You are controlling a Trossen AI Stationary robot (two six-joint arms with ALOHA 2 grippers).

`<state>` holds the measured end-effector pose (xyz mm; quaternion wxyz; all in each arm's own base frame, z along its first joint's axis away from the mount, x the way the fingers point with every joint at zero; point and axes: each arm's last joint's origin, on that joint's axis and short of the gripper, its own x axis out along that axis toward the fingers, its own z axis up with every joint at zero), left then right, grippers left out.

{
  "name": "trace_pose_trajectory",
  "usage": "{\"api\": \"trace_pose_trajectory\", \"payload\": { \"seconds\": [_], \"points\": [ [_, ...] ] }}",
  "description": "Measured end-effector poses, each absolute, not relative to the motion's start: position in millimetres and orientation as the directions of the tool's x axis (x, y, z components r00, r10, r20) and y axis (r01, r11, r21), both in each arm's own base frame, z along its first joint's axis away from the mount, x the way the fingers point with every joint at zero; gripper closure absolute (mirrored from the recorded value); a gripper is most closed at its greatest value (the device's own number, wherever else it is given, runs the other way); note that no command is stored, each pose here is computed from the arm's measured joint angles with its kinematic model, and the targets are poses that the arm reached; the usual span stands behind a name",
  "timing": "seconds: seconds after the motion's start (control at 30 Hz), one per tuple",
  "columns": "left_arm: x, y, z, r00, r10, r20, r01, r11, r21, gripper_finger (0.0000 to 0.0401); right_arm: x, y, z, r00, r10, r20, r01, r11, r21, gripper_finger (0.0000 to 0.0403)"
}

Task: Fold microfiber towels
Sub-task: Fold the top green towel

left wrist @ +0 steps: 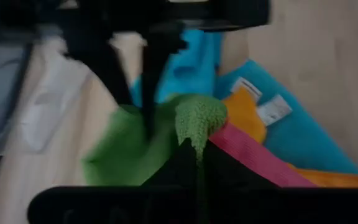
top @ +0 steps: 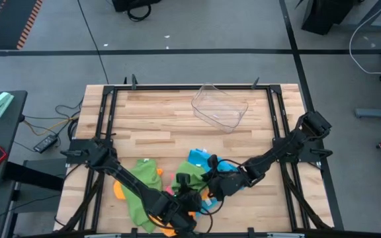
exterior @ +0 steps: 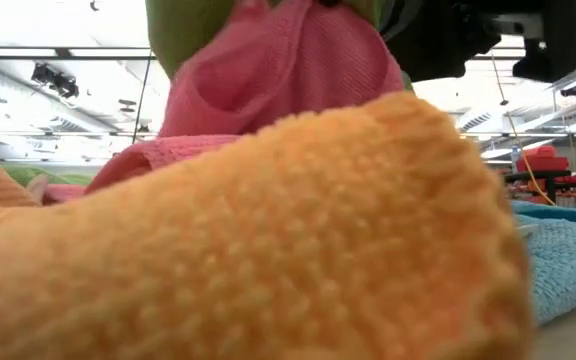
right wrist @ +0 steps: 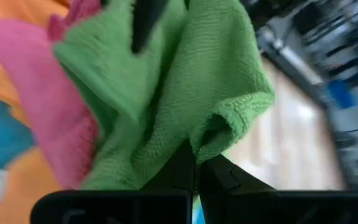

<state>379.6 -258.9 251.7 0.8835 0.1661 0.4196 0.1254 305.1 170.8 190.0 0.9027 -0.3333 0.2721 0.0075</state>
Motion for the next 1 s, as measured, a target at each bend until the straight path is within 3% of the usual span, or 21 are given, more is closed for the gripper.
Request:
{"api": "trace_pose_trajectory", "payload": {
  "seconds": [0.13,0.43,0.8,1.0],
  "points": [
    [384,-252,252,0.597,0.324,-0.734,-0.069,0.932,0.355,0.0361,298,175,200,0.868,-0.22,-0.445,-0.174,0.706,-0.687,0.0387],
    [390,-247,248,0.589,0.336,-0.735,-0.068,0.927,0.369,0.0349,292,180,198,0.847,-0.125,-0.517,-0.242,0.775,-0.583,0.0387],
    [394,-248,247,0.616,0.341,-0.71,-0.065,0.92,0.386,0.0262,291,180,192,0.821,-0.092,-0.563,-0.246,0.833,-0.496,0.0387],
    [394,-250,246,0.62,0.353,-0.7,-0.046,0.908,0.418,0.0275,291,180,191,0.812,-0.06,-0.581,-0.256,0.857,-0.447,0.0387]
  ]
}}
